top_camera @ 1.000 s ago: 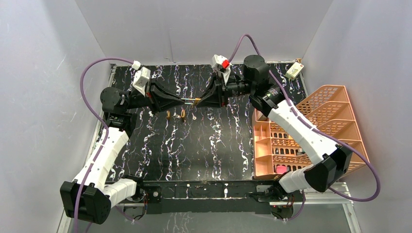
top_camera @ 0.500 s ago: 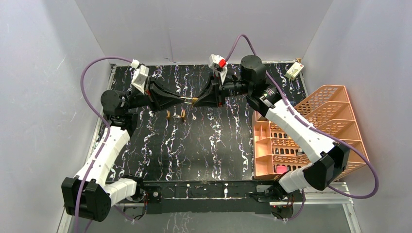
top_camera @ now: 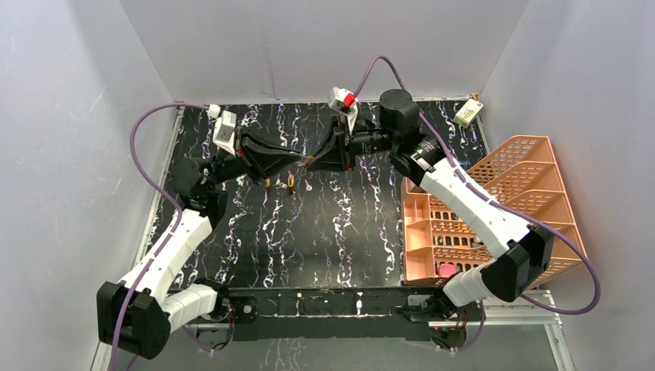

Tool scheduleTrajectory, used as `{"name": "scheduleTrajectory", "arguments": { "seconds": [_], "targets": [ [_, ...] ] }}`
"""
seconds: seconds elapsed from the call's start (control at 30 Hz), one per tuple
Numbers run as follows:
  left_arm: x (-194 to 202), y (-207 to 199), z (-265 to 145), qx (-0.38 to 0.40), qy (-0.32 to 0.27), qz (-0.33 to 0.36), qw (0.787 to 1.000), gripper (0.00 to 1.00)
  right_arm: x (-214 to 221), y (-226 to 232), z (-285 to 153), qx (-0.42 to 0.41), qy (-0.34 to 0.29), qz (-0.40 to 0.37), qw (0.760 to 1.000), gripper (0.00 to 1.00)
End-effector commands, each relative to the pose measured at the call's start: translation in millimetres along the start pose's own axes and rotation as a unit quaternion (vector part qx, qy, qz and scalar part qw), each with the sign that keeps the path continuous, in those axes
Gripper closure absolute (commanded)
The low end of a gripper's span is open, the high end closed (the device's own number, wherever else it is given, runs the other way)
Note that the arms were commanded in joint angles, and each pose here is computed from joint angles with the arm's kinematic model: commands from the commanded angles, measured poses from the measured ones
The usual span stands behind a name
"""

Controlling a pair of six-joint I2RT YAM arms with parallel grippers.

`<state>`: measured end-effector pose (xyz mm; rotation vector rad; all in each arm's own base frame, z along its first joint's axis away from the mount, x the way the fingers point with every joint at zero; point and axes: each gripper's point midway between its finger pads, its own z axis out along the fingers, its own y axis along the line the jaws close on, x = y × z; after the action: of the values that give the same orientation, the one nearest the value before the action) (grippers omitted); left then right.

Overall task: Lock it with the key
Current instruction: Lock the lock.

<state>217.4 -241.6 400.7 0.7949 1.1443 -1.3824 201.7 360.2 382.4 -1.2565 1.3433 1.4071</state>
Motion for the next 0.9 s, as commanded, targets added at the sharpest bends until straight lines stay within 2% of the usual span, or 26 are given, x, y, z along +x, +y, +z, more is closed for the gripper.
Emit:
{"name": "scheduleTrajectory", "arguments": {
  "seconds": [0.0, 0.3, 0.67, 0.87],
  "targets": [
    [66.3, -44.6, -1.0, 0.089, 0.085, -0.079, 0.989, 1.0, -69.0, -11.0, 15.3, 0.055, -0.104, -0.111, 0.987, 1.0],
    [107.4, -43.8, -19.7, 0.054, 0.103, -0.114, 0.987, 1.0, -91.2, -10.5, 11.8, 0.07, -0.127, -0.123, 0.982, 1.0],
    [157.9, -28.1, -25.0, -0.006, 0.12, -0.16, 0.98, 1.0, -113.1, 13.4, 7.9, 0.033, -0.148, -0.14, 0.978, 1.0],
    [141.7, -32.6, -21.3, -0.001, 0.105, -0.129, 0.986, 1.0, -110.1, 19.4, 4.6, 0.028, -0.141, -0.145, 0.979, 1.0]
  ]
}}
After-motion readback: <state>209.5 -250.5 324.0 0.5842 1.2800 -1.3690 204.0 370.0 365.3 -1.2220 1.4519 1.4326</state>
